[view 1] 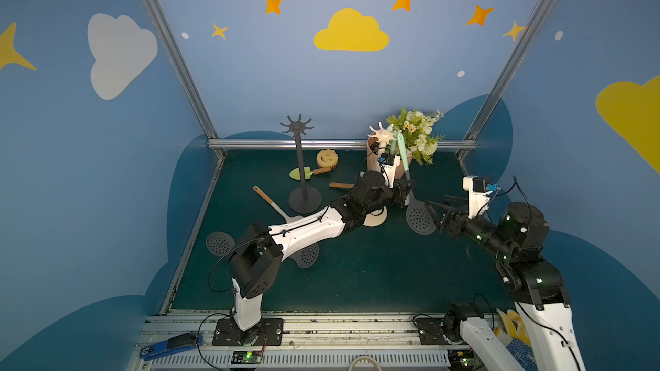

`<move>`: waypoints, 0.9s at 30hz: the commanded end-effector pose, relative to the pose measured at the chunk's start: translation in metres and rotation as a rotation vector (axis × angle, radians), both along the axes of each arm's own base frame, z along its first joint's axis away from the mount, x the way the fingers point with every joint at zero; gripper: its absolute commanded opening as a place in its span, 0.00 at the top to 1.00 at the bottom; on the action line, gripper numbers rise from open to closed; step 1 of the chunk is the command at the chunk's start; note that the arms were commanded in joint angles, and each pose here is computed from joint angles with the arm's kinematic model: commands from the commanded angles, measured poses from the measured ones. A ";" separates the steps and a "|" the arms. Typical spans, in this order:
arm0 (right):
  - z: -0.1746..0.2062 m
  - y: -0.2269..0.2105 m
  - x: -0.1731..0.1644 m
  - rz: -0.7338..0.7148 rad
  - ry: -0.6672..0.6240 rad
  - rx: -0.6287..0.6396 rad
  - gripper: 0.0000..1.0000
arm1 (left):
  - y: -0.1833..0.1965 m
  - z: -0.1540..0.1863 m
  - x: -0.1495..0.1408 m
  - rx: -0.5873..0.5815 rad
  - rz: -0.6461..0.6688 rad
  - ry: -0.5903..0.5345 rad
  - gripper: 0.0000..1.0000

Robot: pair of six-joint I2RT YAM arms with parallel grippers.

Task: Hang the skimmer on the kitchen utensil rack
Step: Hang the skimmer on the rack.

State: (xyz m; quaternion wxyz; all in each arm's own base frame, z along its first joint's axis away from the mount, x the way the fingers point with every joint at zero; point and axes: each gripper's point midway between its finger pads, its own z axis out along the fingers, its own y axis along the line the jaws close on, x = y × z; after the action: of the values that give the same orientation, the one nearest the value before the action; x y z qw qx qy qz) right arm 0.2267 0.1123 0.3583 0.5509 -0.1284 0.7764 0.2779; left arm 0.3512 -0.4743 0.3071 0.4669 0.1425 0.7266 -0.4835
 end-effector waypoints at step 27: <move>0.004 -0.002 0.000 -0.011 -0.008 0.003 0.28 | 0.024 -0.026 0.018 -0.048 0.132 0.200 0.97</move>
State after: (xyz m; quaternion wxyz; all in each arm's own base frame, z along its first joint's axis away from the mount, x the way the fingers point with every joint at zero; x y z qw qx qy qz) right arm 0.2268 0.1122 0.3580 0.5504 -0.1278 0.7769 0.2778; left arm 0.3580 -0.4655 0.3035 0.4490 0.0884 0.7365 -0.4982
